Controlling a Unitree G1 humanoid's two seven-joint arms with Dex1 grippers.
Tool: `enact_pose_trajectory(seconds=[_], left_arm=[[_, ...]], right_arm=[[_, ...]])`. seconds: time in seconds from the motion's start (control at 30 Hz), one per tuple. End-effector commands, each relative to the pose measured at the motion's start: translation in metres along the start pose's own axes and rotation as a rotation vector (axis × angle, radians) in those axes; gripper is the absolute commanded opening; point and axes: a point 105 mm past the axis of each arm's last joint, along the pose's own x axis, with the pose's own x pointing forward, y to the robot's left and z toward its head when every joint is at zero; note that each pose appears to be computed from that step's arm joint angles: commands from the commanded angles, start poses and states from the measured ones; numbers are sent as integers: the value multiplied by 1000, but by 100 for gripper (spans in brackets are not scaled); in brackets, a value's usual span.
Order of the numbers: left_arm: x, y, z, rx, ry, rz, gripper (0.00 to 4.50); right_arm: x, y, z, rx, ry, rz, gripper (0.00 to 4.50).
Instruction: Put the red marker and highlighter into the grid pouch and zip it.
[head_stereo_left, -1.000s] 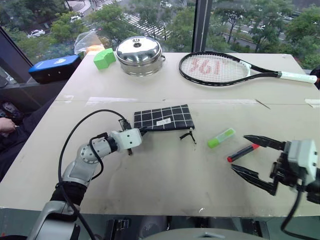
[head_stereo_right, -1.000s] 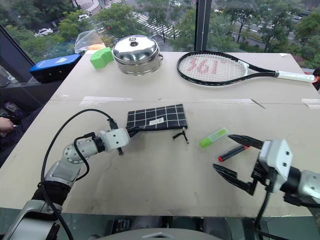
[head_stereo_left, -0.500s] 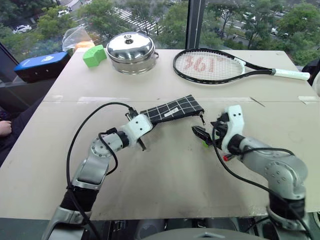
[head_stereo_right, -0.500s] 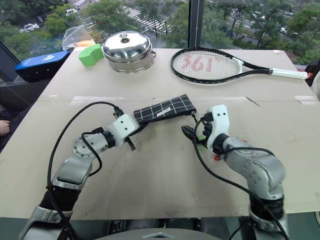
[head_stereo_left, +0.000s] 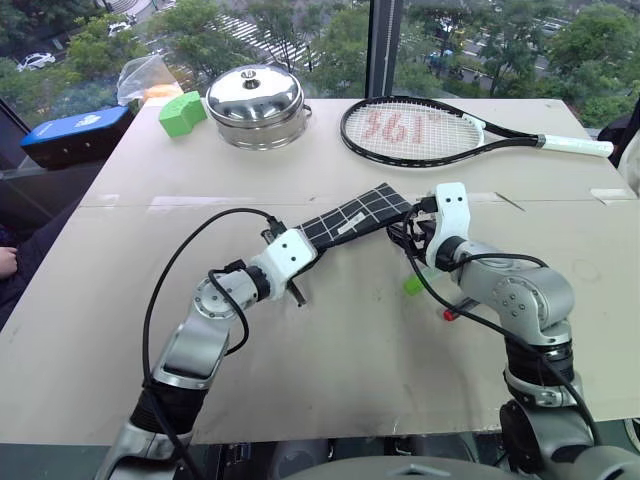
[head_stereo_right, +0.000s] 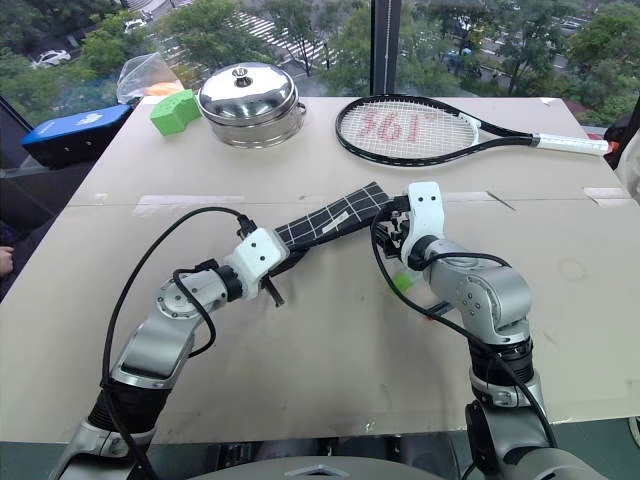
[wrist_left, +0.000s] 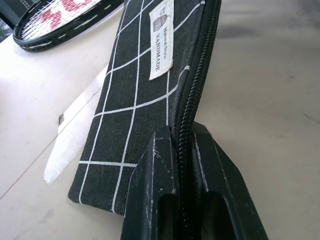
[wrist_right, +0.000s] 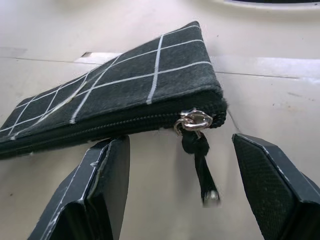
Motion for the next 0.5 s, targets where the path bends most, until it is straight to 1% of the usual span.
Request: enact_pose_trajectory(seconds=[0.03, 0.1, 0.17, 0.2, 0.23, 0.27, 0.33, 0.43, 0.5], left_arm=[[-5, 1, 16, 23, -49, 3, 0], [-6, 0, 16, 24, -49, -2, 0], [-6, 0, 17, 24, -50, -5, 0], [-5, 0, 18, 23, -50, -5, 0], [-5, 1, 18, 22, -51, -4, 0], [-4, 2, 19, 22, -52, -4, 0], [-3, 3, 19, 24, -49, 0, 0], [-1, 8, 19, 14, -44, 20, 0], [1, 9, 21, 14, -47, 22, 0]], right_arm=[[-2, -1, 19, -49, -76, 12, 255], [-2, -1, 20, -61, -87, 19, 175], [-3, 0, 21, -74, -98, 30, 128], [-4, 1, 22, -94, -102, 41, 87], [-5, 3, 22, -121, -106, 51, 34], [-6, 5, 22, -140, -108, 61, 4], [-8, 9, 20, -173, -99, 87, 4], [-13, 19, 10, -260, -44, 153, 4], [-14, 26, 5, -272, -22, 187, 4]])
